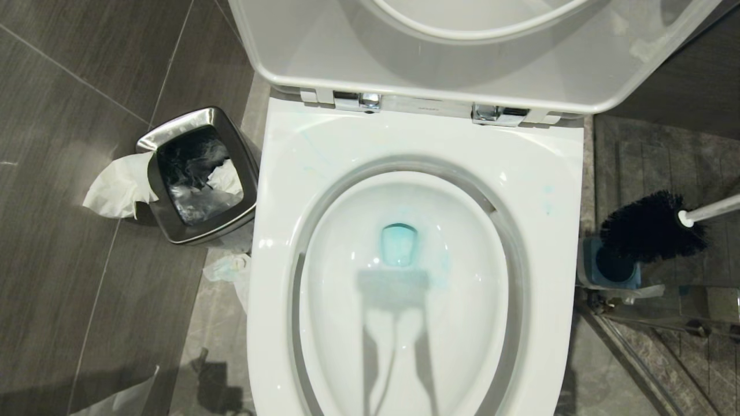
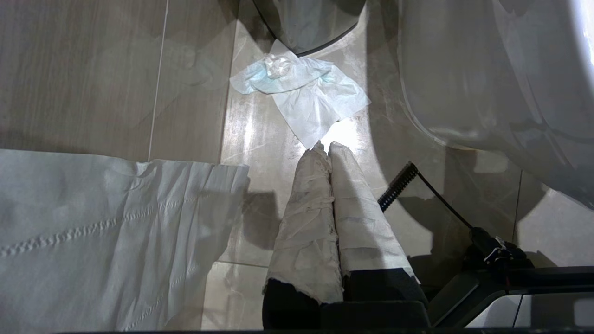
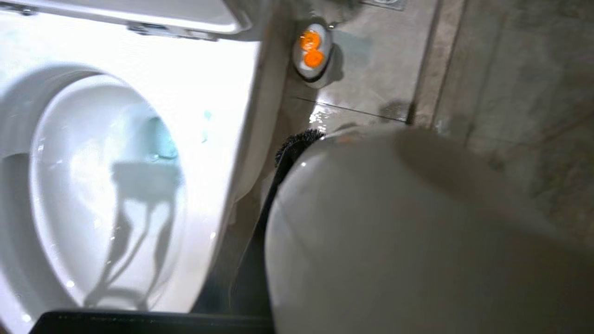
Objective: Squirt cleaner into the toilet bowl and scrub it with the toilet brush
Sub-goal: Scrub the toilet bowl
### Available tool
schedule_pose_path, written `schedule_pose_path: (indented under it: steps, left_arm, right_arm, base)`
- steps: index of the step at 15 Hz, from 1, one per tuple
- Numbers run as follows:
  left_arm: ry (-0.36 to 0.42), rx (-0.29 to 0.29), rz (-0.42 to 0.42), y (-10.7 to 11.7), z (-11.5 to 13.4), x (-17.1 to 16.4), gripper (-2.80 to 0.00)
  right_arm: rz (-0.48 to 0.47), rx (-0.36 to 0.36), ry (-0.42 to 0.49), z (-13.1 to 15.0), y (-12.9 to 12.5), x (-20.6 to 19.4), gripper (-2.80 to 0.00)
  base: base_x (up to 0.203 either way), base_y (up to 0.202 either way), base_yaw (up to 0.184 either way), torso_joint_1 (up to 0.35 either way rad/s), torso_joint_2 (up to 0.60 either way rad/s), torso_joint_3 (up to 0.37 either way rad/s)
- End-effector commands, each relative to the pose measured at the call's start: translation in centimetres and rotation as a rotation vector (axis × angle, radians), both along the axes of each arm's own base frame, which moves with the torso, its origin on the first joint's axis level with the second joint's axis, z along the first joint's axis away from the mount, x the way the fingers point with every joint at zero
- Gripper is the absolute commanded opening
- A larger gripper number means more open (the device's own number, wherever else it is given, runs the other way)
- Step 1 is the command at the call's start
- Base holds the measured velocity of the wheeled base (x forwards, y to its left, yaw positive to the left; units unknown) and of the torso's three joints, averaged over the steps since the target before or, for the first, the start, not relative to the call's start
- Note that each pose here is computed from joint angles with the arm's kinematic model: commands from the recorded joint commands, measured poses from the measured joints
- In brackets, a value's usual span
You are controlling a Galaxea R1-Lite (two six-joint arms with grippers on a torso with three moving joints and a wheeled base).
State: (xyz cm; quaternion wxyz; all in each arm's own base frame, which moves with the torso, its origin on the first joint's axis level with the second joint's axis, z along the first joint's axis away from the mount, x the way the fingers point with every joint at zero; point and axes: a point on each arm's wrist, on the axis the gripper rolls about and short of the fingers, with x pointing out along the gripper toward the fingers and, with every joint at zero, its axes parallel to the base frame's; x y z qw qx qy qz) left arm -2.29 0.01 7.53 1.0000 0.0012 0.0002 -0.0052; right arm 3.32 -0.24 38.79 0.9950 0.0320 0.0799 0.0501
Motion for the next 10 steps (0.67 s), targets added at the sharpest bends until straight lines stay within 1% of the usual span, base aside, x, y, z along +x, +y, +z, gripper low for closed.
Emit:
schedule_pose_path:
  steps: [1, 5, 8, 10]
  left_arm:
    - [0.001, 0.001, 0.000, 0.0, 0.0, 0.0, -2.80]
    - [0.001, 0.001, 0.000, 0.0, 0.0, 0.0, -2.80]
    - [0.001, 0.001, 0.000, 0.0, 0.0, 0.0, -2.80]
    - [0.001, 0.001, 0.000, 0.0, 0.0, 0.0, -2.80]
  right_arm:
    - [0.010, -0.001, -0.005, 0.6, -0.1, 0.3, -2.80]
    - [0.017, -0.009, -0.029, 1.7, -0.3, 0.8, -2.80]
    - [0.027, 0.005, -0.009, 1.6, -0.3, 0.8, -2.80]
    - [0.027, 0.002, -0.017, 1.8, -0.2, 0.7, -2.80]
  base:
    - [0.000, 0.000, 0.000, 0.000, 0.00, 0.000]
    - [0.000, 0.000, 0.000, 0.000, 0.00, 0.000]
    - [0.000, 0.000, 0.000, 0.000, 0.00, 0.000]
    - [0.000, 0.000, 0.000, 0.000, 0.00, 0.000]
